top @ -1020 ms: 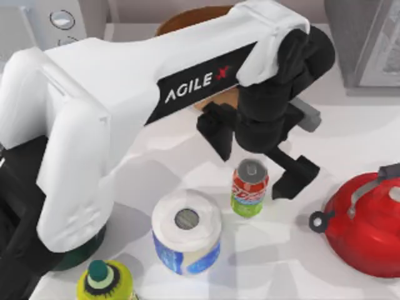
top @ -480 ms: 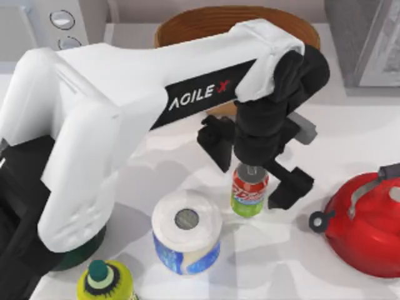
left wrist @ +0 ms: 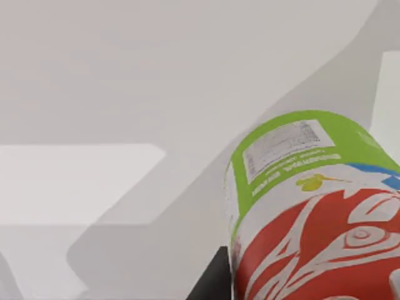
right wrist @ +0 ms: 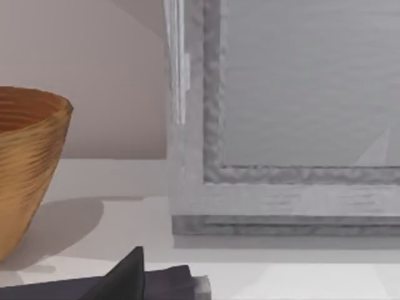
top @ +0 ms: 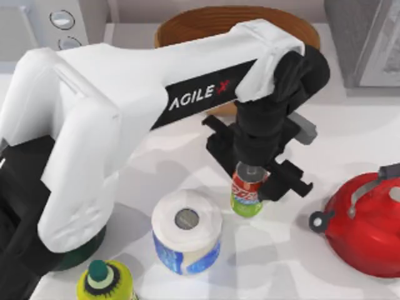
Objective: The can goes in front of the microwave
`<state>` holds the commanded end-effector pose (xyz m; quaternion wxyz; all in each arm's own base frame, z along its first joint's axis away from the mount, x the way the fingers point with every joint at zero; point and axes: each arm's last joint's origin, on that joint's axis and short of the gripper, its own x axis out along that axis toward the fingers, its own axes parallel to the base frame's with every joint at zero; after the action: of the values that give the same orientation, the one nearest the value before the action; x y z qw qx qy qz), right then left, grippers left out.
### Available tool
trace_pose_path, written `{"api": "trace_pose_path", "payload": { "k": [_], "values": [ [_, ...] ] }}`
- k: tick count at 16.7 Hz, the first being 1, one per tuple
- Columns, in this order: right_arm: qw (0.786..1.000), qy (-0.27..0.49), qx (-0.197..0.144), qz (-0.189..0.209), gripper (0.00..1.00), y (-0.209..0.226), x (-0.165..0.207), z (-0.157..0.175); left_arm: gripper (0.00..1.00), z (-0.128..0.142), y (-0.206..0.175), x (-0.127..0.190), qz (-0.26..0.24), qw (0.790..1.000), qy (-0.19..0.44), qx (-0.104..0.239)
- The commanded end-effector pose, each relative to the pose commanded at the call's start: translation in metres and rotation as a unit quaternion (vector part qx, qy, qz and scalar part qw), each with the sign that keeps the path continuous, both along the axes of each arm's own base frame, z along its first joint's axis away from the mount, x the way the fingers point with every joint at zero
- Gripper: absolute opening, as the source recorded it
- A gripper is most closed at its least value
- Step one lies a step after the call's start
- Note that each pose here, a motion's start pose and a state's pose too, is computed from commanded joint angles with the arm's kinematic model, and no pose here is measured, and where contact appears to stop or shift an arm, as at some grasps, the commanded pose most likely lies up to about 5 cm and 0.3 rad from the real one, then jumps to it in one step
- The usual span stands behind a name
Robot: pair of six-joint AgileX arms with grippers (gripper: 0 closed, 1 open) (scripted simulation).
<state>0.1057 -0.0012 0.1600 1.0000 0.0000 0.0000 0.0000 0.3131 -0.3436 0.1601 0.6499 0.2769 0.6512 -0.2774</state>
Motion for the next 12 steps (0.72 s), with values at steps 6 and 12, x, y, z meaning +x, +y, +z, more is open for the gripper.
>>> {"api": "trace_pose_path", "payload": {
  "k": [6, 12],
  "values": [
    [1.000, 0.000, 0.000, 0.000, 1.00, 0.0000, 0.0000, 0.0000, 0.00, 0.0000, 0.0000, 0.0000, 0.000, 1.000, 0.000, 0.000],
    [1.000, 0.000, 0.000, 0.000, 1.00, 0.0000, 0.0000, 0.0000, 0.00, 0.0000, 0.0003, 0.0003, 0.000, 1.000, 0.000, 0.000]
  ]
}}
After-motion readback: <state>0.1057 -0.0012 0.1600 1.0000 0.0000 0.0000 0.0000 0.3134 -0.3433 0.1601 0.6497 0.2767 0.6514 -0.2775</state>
